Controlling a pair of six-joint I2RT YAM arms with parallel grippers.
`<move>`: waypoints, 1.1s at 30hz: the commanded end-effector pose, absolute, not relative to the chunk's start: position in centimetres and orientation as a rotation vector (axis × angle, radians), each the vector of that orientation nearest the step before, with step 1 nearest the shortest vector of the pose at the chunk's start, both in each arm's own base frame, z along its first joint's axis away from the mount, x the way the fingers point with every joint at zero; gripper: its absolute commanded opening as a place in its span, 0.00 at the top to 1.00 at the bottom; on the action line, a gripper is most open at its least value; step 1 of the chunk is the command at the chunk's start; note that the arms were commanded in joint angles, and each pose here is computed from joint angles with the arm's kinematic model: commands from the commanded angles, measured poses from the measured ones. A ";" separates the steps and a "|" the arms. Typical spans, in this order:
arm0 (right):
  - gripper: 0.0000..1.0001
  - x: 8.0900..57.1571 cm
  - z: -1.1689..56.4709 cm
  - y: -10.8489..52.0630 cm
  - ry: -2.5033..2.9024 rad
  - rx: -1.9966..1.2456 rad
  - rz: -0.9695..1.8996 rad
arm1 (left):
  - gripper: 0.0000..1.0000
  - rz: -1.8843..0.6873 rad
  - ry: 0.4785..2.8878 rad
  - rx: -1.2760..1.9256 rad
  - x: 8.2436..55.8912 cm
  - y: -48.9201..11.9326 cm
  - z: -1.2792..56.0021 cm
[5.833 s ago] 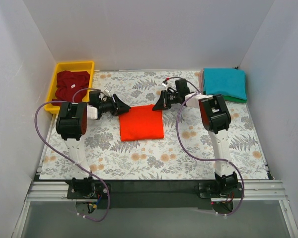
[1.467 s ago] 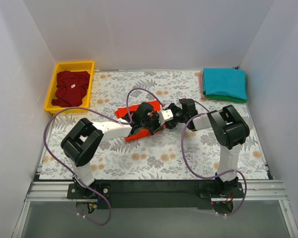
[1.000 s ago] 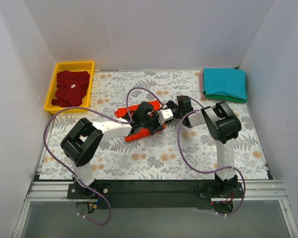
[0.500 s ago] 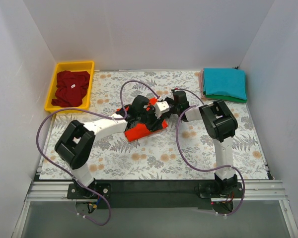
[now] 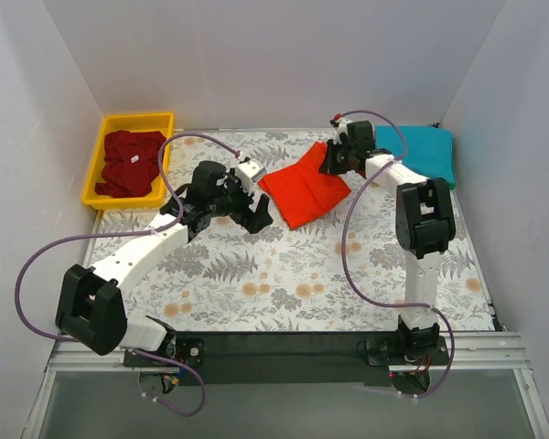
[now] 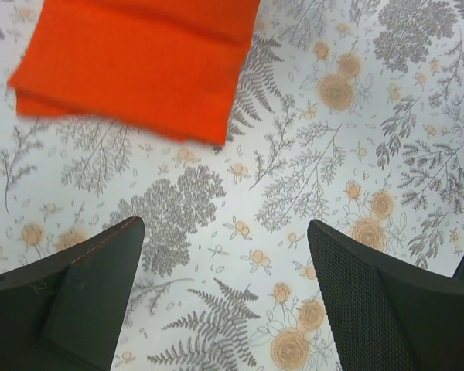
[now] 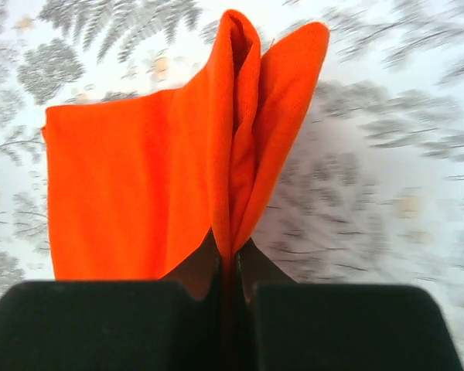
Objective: Fold and stack the t-shirts
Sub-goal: Neatly place the folded tshirt to the corner
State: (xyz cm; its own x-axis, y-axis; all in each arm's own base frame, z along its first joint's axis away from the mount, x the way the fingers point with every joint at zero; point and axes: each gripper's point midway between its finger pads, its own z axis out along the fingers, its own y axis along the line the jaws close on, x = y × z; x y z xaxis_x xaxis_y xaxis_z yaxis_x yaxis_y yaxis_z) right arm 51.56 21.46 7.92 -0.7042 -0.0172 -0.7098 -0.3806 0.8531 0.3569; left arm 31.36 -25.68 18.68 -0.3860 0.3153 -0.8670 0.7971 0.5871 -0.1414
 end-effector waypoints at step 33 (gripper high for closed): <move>0.99 58.9 32.9 6.8 1.840 -0.307 0.249 | 0.12 -0.717 2.066 0.791 28.3 -23.1 16.5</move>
